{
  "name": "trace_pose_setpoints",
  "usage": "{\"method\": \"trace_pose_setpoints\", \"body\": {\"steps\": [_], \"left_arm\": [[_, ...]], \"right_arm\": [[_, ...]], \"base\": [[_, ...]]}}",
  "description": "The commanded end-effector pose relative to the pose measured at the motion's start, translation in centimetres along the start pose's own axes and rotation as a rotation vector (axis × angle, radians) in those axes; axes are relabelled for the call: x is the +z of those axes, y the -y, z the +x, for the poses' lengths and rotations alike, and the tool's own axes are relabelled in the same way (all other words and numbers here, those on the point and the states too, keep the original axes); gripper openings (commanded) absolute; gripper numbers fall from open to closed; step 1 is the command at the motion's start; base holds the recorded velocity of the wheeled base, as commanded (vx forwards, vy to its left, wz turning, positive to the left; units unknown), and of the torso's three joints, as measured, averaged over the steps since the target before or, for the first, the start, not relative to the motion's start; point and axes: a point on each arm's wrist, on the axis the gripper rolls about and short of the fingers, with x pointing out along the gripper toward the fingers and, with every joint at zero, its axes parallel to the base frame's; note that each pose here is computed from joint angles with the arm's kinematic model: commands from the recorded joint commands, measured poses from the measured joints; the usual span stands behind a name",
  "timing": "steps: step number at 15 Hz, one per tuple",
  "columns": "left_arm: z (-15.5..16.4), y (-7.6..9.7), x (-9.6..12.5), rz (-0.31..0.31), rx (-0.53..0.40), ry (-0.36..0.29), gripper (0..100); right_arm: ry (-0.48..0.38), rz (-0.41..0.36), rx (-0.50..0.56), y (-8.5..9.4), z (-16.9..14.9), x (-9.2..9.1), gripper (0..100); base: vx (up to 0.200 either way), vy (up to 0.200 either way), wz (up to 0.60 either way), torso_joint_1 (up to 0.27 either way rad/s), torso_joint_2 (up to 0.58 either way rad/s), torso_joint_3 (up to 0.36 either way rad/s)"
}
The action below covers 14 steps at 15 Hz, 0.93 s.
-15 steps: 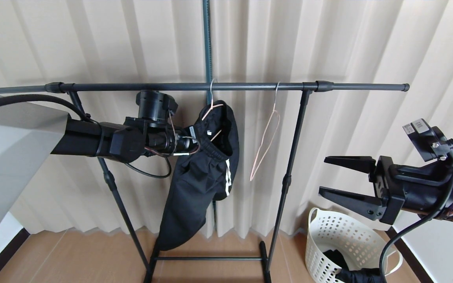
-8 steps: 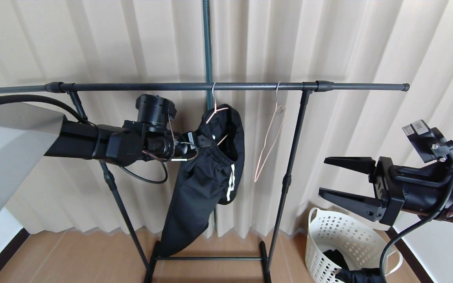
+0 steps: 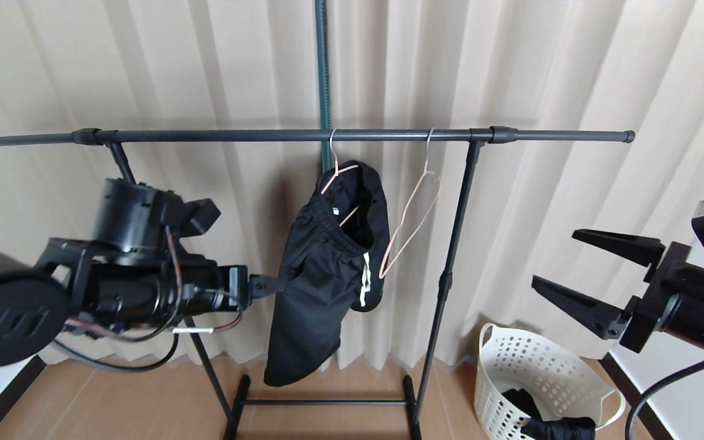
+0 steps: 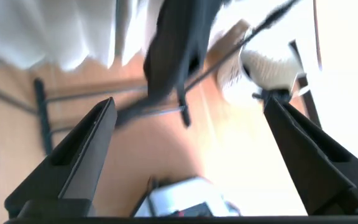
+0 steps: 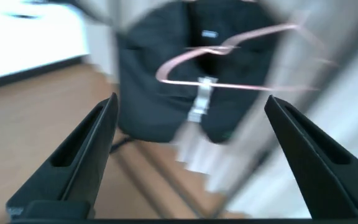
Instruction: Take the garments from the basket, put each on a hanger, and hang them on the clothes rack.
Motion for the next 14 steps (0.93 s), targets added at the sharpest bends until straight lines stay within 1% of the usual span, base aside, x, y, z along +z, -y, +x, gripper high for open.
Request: {"method": "trace_pose_setpoints", "body": {"steps": [1, 2, 3, 5, 6, 7, 8, 10, 11, 12, 13, 14], "left_arm": [[-6.2, -0.7, -4.5, 0.063, 0.006, 0.078, 100], [-6.8, -0.8, -5.2, 0.073, 0.011, 0.079, 100], [-8.2, -1.1, -6.7, 0.079, 0.016, 0.094, 100], [-10.3, -1.7, -9.7, 0.087, 0.013, 0.108, 100], [-11.1, -2.1, -11.5, 0.090, 0.011, 0.107, 100], [-11.3, -2.2, -12.1, 0.092, 0.011, 0.105, 100], [-12.1, -2.5, -13.8, 0.100, 0.029, 0.119, 100], [-13.1, -3.2, -16.1, 0.108, 0.086, 0.162, 100], [-13.5, -3.5, -17.1, 0.107, 0.108, 0.183, 100], [-13.8, -3.9, -18.0, 0.103, 0.123, 0.199, 100], [-14.0, -4.1, -18.5, 0.099, 0.137, 0.207, 100], [-14.6, -4.5, -19.3, 0.091, 0.193, 0.239, 100]], "right_arm": [[-0.053, -0.013, -0.135, -1.1, -2.6, -1.8, 100], [-0.082, -0.028, -0.159, -1.4, -3.0, -2.5, 100], [-0.131, -0.074, -0.201, -1.9, -4.0, -3.7, 100], [-0.173, -0.079, -0.259, -3.1, -6.2, -5.5, 100], [-0.181, -0.079, -0.264, -3.9, -7.6, -6.5, 100], [-0.163, -0.086, -0.268, -4.0, -7.9, -6.4, 100], [-0.155, -0.087, -0.277, -4.6, -9.3, -6.5, 100], [-0.166, -0.100, -0.284, -6.2, -12.5, -7.5, 100], [-0.165, -0.135, -0.282, -7.0, -13.8, -8.2, 100], [-0.160, -0.145, -0.289, -7.7, -15.1, -9.1, 100], [-0.162, -0.144, -0.295, -8.1, -15.8, -9.7, 100], [-0.141, -0.148, -0.316, -8.7, -17.1, -9.7, 100]], "base": [[0.000, 0.000, 0.00, 0.000, 0.00, 0.000], [0.000, 0.000, 0.00, 0.000, 0.00, 0.000], [0.000, 0.000, 0.00, 0.000, 0.00, 0.000], [0.000, 0.000, 0.00, 0.000, 0.00, 0.000], [0.000, 0.000, 0.00, 0.000, 0.00, 0.000], [0.000, 0.000, 0.00, 0.000, 0.00, 0.000], [0.000, 0.000, 0.00, 0.000, 0.00, 0.000], [0.000, 0.000, 0.00, 0.000, 0.00, 0.000], [0.000, 0.000, 0.00, 0.000, 0.00, 0.000], [0.000, 0.000, 0.00, 0.000, 0.00, 0.000], [0.000, 0.000, 0.00, 0.000, 0.00, 0.000], [0.000, 0.000, 0.00, 0.000, 0.00, 0.000]]}}
